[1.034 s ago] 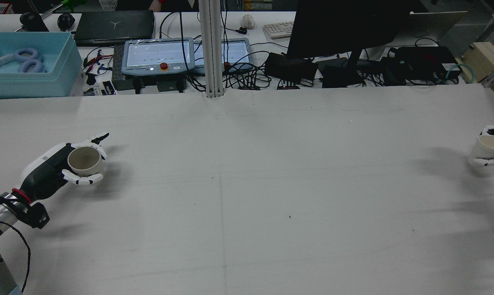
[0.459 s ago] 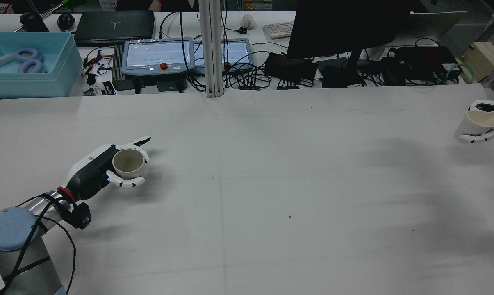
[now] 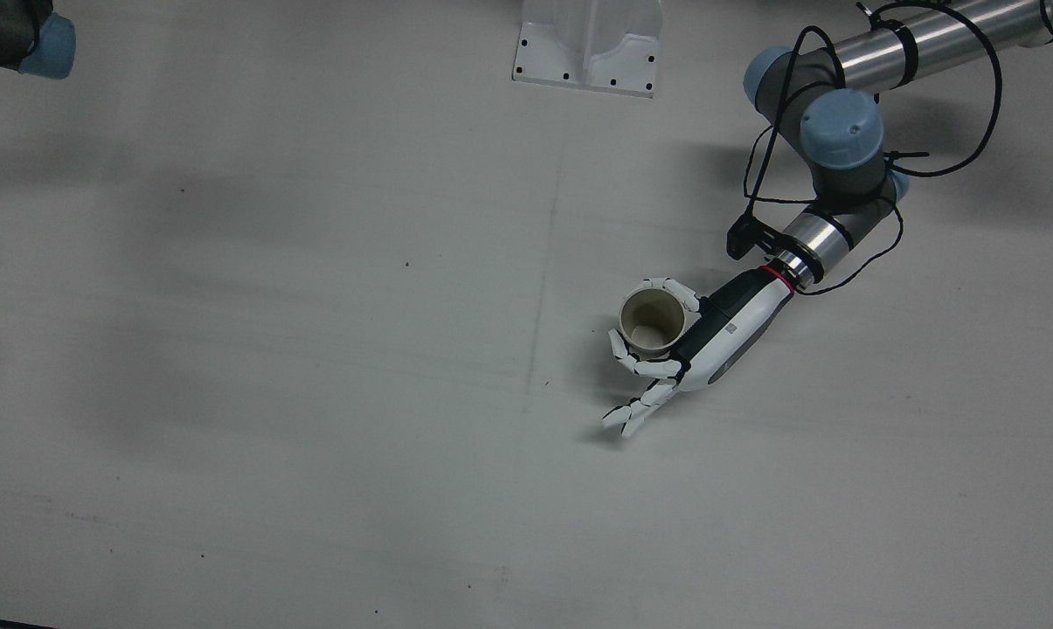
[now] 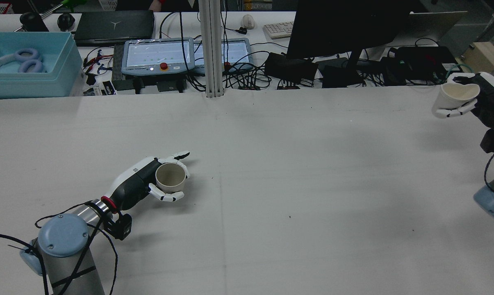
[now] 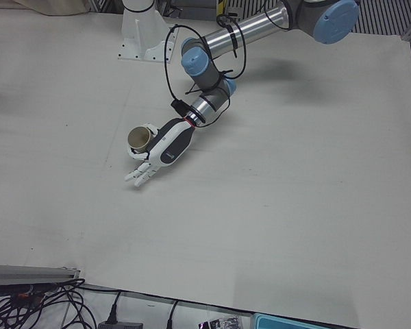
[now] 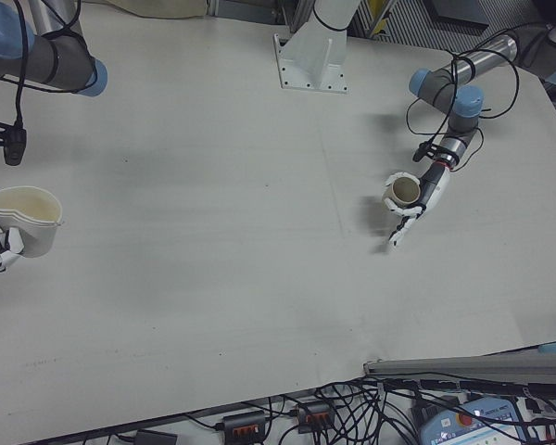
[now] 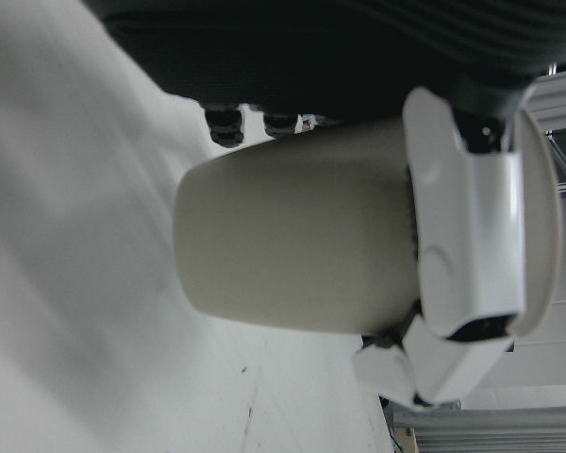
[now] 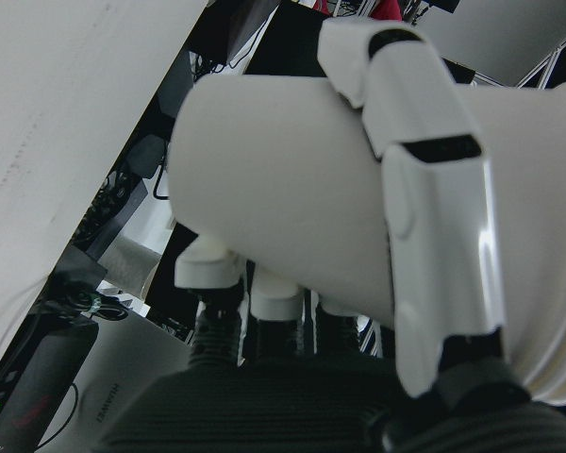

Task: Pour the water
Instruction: 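Lift the white cup with the right hand toward the beige cup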

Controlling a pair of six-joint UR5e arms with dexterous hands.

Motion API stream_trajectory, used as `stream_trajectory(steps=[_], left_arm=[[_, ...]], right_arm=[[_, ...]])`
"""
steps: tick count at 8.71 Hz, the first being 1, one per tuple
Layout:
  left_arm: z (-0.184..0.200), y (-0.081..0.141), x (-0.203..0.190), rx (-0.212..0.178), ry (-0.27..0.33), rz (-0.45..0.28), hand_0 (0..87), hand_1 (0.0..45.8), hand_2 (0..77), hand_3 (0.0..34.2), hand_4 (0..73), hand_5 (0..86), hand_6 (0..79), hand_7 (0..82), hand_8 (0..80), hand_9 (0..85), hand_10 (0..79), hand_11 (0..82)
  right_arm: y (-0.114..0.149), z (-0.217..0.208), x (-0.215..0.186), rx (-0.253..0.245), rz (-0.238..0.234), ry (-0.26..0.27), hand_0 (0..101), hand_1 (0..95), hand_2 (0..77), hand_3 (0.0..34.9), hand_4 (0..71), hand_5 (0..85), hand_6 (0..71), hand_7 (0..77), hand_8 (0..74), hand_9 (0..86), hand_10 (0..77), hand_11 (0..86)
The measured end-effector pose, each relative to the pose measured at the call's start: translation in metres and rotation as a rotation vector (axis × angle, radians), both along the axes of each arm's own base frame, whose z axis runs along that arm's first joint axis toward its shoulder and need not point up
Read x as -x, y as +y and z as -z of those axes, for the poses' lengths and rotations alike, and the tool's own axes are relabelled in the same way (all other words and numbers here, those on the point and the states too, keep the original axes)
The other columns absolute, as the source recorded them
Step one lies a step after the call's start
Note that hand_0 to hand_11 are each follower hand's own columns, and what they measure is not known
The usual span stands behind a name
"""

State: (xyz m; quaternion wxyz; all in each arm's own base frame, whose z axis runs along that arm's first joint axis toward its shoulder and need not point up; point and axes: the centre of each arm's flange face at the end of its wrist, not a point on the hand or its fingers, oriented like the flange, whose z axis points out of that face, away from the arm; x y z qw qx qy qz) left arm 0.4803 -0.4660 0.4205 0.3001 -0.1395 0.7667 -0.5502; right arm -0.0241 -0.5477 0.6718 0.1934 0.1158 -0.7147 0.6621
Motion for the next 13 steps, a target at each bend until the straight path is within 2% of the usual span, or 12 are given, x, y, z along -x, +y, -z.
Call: stream_trajectory(steps=[2, 5, 7, 9, 11, 13], left_arm=[[0.021, -0.005, -0.019, -0.011, 0.008, -0.007, 63.0, 15.3, 42.5, 5.1, 52.9, 37.1, 8.2, 11.4, 3.3, 2.2, 3.8, 8.2], [0.104, -0.018, -0.039, -0.041, 0.055, -0.004, 65.1, 15.3, 42.5, 5.0, 52.9, 37.6, 8.2, 12.5, 3.3, 2.2, 3.3, 7.1], [0.146, -0.026, -0.063, -0.052, 0.062, -0.008, 65.6, 15.3, 42.5, 5.1, 52.9, 37.6, 9.3, 13.1, 3.3, 2.2, 3.8, 7.6], [0.155, -0.018, -0.1, -0.06, 0.048, -0.026, 65.6, 15.3, 43.1, 5.1, 52.9, 37.6, 9.3, 13.1, 3.3, 2.2, 3.3, 7.6], [0.173, 0.001, -0.134, -0.122, 0.027, -0.024, 65.8, 15.3, 43.1, 5.0, 52.9, 37.6, 9.3, 13.1, 3.3, 3.3, 4.9, 9.3], [0.184, 0.01, -0.164, -0.152, 0.013, -0.031, 68.3, 15.3, 43.6, 5.1, 52.9, 37.6, 11.4, 15.8, 3.8, 3.3, 4.9, 8.7]], right_arm=[[-0.004, 0.065, 0.011, -0.019, 0.012, 0.041, 79, 8.2, 34.4, 0.0, 56.2, 69.8, 69.8, 76.4, 67.1, 77.4, 52.4, 73.6], [0.003, 0.127, 0.041, -0.042, 0.043, 0.095, 80, 8.2, 34.4, 0.0, 56.2, 69.3, 69.8, 76.4, 67.1, 77.4, 52.9, 74.2], [0.007, 0.17, 0.061, -0.055, 0.061, 0.171, 80, 8.2, 34.4, 0.0, 56.7, 69.8, 69.8, 76.4, 66.5, 77.4, 51.3, 74.2], [0.012, 0.21, 0.075, -0.066, 0.074, 0.254, 80, 8.2, 34.4, 0.0, 56.7, 69.8, 69.8, 76.4, 63.8, 77.4, 50.2, 74.2], [0.022, 0.232, 0.096, -0.068, 0.099, 0.319, 79, 8.2, 34.4, 0.0, 56.7, 69.8, 69.8, 76.4, 63.3, 77.4, 47.5, 74.7], [0.035, 0.243, 0.118, -0.061, 0.14, 0.4, 80, 8.2, 34.4, 0.0, 56.7, 69.8, 69.8, 76.9, 61.1, 77.4, 47.5, 74.7]])
